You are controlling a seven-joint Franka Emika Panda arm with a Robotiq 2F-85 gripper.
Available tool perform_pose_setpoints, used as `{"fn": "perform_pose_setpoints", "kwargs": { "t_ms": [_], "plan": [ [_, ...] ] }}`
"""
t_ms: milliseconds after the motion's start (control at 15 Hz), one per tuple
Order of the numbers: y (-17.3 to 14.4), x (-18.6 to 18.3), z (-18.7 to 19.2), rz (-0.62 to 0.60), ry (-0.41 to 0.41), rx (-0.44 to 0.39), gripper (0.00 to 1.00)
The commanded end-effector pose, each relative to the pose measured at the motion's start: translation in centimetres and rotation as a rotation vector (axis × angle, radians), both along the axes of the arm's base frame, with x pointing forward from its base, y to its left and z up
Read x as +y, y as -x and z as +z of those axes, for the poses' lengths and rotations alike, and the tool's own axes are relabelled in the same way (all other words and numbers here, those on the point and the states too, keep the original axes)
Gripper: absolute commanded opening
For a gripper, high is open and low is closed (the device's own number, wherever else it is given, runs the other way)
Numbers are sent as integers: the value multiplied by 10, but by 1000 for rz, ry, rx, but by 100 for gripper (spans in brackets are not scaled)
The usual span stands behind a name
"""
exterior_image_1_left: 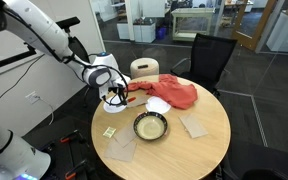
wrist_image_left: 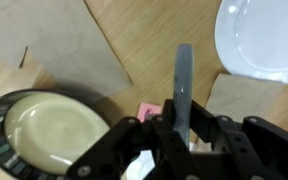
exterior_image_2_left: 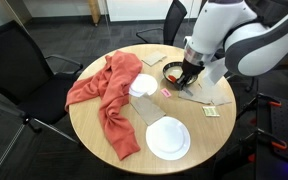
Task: Move the marker to the right.
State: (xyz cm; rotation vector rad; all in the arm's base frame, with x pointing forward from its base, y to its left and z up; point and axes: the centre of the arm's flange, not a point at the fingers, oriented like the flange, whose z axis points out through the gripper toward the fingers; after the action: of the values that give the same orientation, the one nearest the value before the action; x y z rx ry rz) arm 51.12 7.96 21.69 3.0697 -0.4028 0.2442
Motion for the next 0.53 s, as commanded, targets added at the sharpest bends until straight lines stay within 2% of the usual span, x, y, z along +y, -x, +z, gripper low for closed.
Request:
{"fn": "perform_pose_setpoints", "kwargs": {
  "t_ms": [0,200,467],
  "plan": [
    [-10,-31,63,-101,35,-55,5],
    [-21,-76,87,-183,50,-61,5],
    [-30,-141,101,-283,55,-24,5]
  ]
}}
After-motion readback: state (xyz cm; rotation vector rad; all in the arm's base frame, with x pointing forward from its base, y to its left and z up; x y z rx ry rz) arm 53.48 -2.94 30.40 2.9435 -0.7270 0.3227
